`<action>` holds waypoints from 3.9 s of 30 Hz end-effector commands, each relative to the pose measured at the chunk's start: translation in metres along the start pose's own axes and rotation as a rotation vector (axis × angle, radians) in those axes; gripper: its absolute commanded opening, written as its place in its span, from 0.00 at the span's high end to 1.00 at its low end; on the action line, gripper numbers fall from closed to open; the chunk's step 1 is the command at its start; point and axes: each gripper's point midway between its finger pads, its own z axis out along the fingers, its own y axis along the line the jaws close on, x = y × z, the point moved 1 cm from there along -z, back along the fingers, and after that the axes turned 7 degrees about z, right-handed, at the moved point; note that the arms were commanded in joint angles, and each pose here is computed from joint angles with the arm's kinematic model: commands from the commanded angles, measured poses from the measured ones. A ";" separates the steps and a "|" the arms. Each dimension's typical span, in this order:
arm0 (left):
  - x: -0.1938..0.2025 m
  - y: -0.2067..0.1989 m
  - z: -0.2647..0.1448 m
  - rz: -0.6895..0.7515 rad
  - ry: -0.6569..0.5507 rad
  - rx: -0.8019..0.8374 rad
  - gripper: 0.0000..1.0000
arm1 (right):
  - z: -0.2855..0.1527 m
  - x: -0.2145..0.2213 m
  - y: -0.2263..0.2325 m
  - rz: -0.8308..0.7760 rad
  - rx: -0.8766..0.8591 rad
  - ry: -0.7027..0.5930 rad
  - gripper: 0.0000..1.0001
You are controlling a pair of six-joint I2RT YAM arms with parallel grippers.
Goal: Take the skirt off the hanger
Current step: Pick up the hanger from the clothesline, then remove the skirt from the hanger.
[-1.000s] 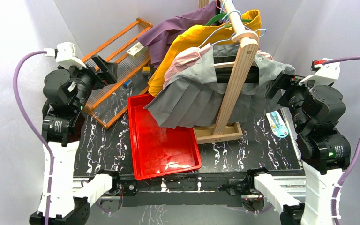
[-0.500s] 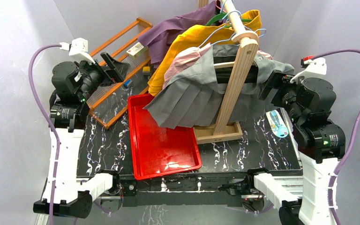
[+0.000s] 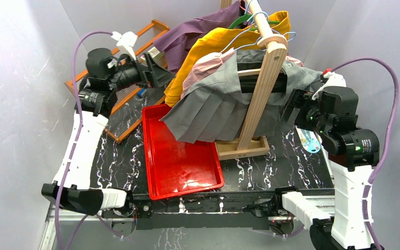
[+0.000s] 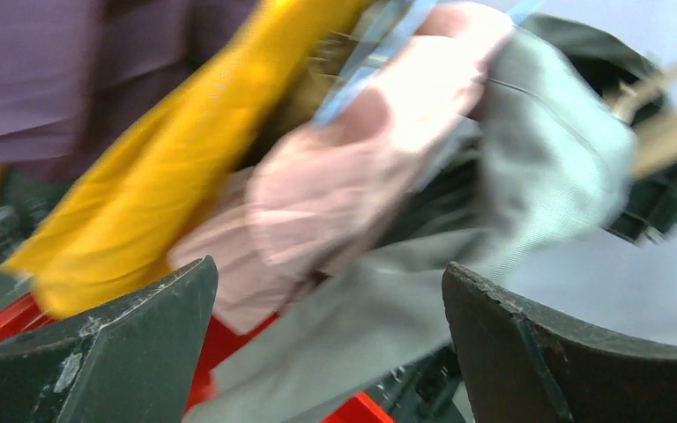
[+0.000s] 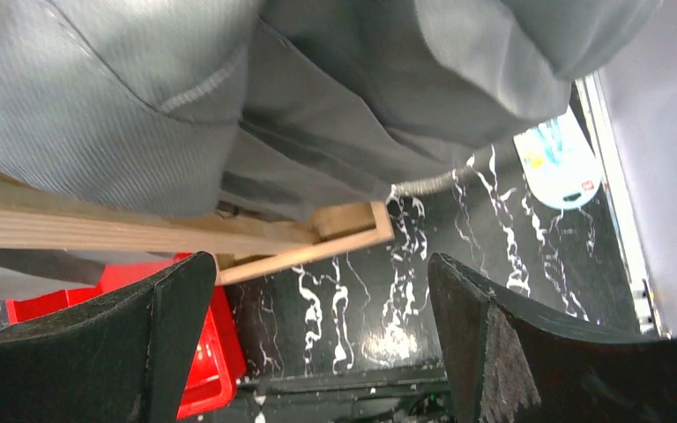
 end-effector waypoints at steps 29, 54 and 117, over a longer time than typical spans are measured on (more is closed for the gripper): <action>0.025 -0.154 0.059 0.403 0.027 0.583 0.37 | -0.073 -0.033 0.069 -0.090 -0.527 -0.343 0.02; 0.055 -0.176 0.090 0.350 0.002 0.572 0.45 | -0.064 -0.024 0.067 -0.083 -0.517 -0.312 0.02; 0.050 -0.145 -0.097 0.430 -0.074 0.182 1.00 | -0.097 0.025 0.179 -0.430 -1.316 0.026 0.02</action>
